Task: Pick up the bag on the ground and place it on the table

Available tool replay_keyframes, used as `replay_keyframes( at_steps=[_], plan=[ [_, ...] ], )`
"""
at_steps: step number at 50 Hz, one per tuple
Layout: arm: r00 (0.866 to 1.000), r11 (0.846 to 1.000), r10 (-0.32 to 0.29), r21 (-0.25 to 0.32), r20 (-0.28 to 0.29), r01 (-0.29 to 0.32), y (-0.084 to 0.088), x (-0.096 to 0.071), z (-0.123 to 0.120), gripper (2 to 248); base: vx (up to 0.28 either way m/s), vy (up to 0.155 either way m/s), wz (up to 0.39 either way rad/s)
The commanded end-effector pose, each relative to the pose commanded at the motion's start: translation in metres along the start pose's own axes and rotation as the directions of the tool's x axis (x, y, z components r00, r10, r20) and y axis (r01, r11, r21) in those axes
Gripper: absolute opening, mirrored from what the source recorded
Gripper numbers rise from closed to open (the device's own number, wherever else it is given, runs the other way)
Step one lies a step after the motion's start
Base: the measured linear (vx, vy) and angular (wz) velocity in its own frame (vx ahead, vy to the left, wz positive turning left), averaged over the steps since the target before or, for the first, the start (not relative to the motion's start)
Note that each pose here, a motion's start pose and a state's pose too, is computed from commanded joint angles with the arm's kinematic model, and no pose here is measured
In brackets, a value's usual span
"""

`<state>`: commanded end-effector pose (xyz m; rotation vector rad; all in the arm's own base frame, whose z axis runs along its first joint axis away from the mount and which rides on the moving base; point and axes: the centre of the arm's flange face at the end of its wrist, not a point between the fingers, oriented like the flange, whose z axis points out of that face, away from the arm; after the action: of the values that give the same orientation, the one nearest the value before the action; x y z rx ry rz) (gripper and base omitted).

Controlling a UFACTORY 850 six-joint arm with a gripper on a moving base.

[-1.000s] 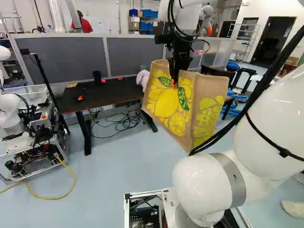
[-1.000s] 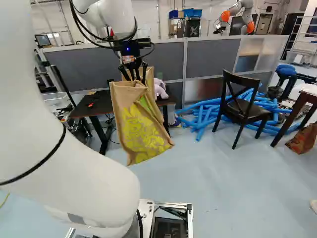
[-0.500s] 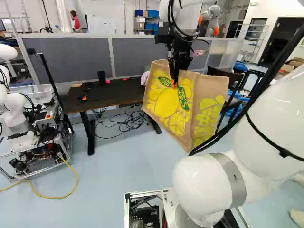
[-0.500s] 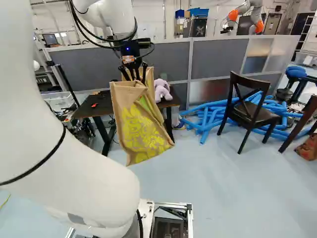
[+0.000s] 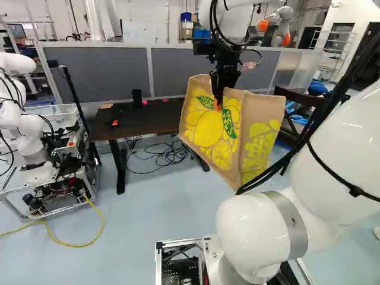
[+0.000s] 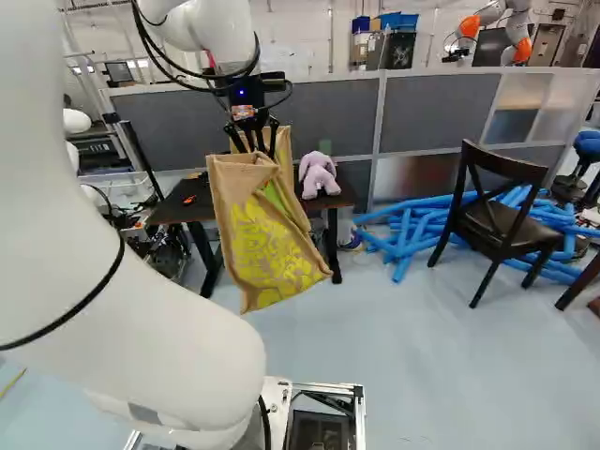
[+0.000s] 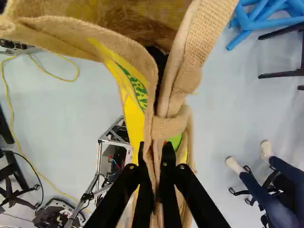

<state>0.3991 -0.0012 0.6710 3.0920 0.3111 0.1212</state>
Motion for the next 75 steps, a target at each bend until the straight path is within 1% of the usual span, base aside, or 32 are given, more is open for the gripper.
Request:
replay_keyframes(
  at_steps=[27,75],
  plan=[
    [1.0,1.0,0.0,0.0,0.0,0.0,0.0,0.0,0.0,22,0.123,0.031,0.137],
    [1.0,1.0,0.0,0.0,0.0,0.0,0.0,0.0,0.0,22,0.148,0.004,0.001]
  ],
)
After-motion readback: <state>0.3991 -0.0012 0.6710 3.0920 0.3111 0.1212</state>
